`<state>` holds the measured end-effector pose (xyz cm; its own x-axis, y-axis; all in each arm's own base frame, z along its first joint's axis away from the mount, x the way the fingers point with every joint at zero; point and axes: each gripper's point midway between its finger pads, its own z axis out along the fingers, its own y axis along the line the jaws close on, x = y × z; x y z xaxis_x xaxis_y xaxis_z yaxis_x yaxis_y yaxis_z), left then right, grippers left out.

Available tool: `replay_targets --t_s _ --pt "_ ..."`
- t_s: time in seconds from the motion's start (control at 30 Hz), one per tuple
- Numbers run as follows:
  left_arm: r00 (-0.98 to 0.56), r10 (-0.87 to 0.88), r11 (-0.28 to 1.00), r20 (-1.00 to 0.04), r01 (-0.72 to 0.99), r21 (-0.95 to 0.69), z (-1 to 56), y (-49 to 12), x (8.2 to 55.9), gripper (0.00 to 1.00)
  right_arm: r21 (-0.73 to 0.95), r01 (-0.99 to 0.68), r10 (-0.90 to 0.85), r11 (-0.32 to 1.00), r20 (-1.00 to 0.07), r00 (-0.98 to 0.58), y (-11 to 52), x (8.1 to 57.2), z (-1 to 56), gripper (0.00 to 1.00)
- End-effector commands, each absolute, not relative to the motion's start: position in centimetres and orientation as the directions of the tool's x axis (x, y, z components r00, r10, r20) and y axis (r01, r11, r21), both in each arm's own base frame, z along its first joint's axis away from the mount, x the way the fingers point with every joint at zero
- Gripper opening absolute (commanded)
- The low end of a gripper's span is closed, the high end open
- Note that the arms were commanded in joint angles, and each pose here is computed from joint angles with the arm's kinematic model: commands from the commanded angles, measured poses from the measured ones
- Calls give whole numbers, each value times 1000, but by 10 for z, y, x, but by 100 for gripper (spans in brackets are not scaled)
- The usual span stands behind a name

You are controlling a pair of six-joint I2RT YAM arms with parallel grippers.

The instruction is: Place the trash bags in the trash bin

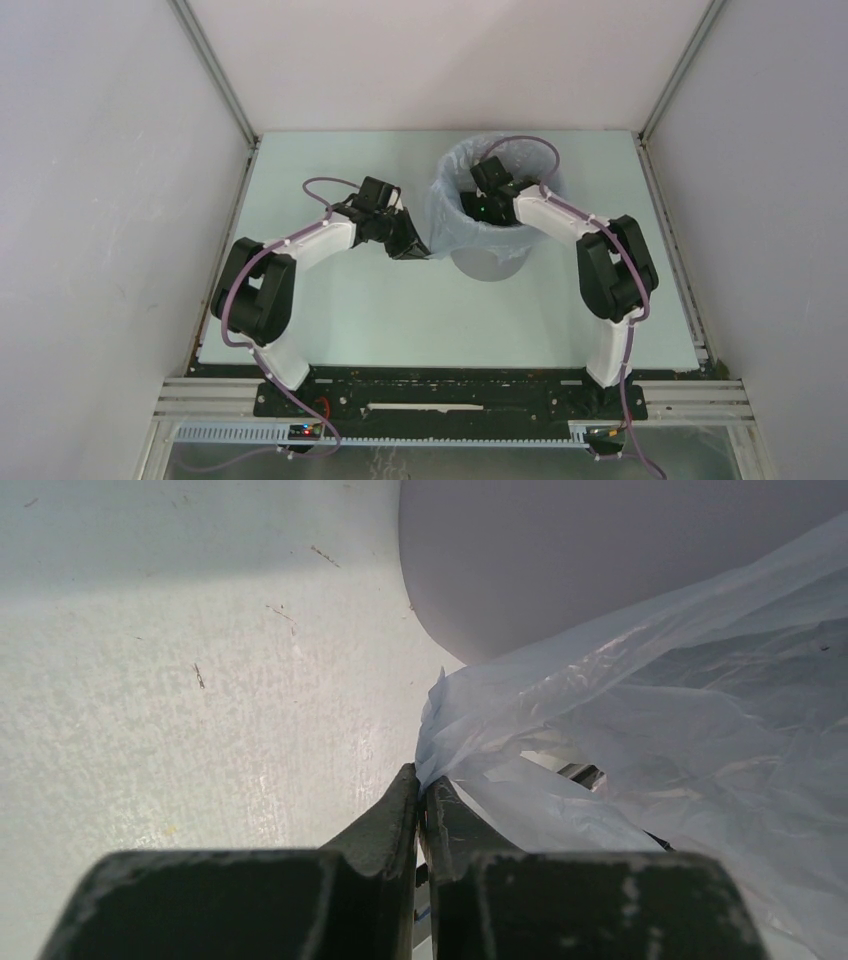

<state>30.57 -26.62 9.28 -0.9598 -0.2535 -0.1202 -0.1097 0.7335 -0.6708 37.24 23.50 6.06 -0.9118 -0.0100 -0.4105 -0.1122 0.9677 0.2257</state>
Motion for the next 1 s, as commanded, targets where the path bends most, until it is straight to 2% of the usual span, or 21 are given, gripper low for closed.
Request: replay_targets --t_s 0.0,0.13,0.23,0.37,0.47,0.77,0.97 --pt "-956 -239 734 -171 -63 -676 105 -269 313 10 281 -116 24 953 -452 -892 236 367 126 74" --pt "-954 -232 736 -188 -46 -676 110 -268 313 14 300 -117 40 947 -469 -882 231 366 151 76" --pt "-951 -229 744 -208 -33 -667 115 -265 313 27 304 -124 45 945 -493 -869 229 364 172 76" --pt "-942 -224 753 -251 -4 -658 127 -260 311 53 315 -149 49 937 -542 -839 225 362 202 77" --pt "-932 -217 760 -289 24 -649 139 -255 309 63 304 -156 50 940 -573 -818 217 362 220 78" --pt "-897 -177 829 -406 87 -553 171 -218 283 81 93 -133 -43 987 -641 -766 177 372 221 79" --pt "-837 -226 864 -499 64 -499 200 -180 258 86 24 -15 4 1000 -643 -766 140 379 217 80"
